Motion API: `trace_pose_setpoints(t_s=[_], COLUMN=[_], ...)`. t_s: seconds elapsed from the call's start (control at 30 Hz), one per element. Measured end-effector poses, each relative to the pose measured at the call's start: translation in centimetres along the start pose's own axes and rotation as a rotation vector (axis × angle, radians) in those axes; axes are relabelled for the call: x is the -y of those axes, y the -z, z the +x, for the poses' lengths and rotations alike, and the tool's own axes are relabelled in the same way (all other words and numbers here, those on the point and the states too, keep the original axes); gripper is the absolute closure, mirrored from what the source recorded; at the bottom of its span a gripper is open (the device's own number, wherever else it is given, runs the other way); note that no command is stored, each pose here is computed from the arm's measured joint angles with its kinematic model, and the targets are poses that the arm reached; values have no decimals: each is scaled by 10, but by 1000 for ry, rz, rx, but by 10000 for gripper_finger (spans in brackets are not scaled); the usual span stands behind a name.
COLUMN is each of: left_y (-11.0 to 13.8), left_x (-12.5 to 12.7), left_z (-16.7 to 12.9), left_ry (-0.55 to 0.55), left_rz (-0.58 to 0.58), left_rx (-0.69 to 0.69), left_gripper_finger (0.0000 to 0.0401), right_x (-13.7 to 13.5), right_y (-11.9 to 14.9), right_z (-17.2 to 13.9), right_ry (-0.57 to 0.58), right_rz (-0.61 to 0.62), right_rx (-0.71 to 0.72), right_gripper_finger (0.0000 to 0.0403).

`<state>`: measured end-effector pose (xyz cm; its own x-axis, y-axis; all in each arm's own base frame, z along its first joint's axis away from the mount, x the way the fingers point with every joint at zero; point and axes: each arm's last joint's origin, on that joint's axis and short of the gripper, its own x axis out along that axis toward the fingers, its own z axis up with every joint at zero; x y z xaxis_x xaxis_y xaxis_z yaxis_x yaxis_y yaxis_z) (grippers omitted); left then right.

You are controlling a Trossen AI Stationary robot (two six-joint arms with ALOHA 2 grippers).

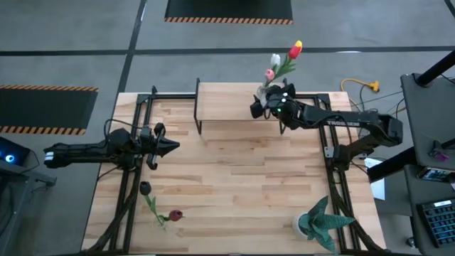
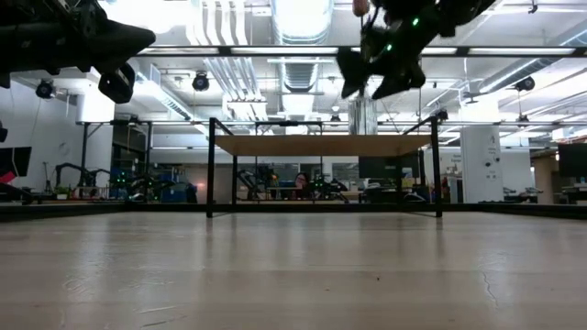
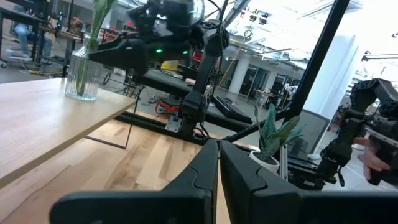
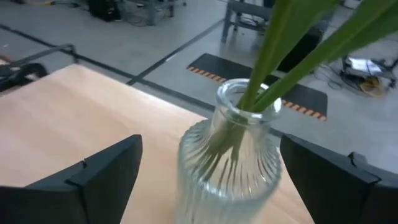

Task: Pick and place flowers into a vace then onto a shelf
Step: Put the transparent vase with the tulips on the shelf

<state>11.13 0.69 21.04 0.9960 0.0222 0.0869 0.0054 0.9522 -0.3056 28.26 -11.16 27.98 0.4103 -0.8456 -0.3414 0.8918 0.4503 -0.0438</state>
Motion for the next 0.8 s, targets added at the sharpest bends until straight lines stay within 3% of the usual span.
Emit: trace_pose_setpoints(t_s=[0.3,0.43,0.63,0.8], left_y=[0,0,0,0], left_x=[0,0,0,0], left_z=[0,0,0,0], left_ry=[-1,0,0,0], left_rz=[0,0,0,0], left_rx=[0,0,0,1], left_gripper_finger=[401,401,401,401], right_x=[13,18,16,9], right_y=[-8,-5,16,31], right_z=[-52,-73,-94,-112], right_ry=[-85,-201,-452,-788], right_rz=[-44,-31,-10,-11], right_rx=[-7,-24,-54,-16], right_gripper_finger=[30,33,69,132])
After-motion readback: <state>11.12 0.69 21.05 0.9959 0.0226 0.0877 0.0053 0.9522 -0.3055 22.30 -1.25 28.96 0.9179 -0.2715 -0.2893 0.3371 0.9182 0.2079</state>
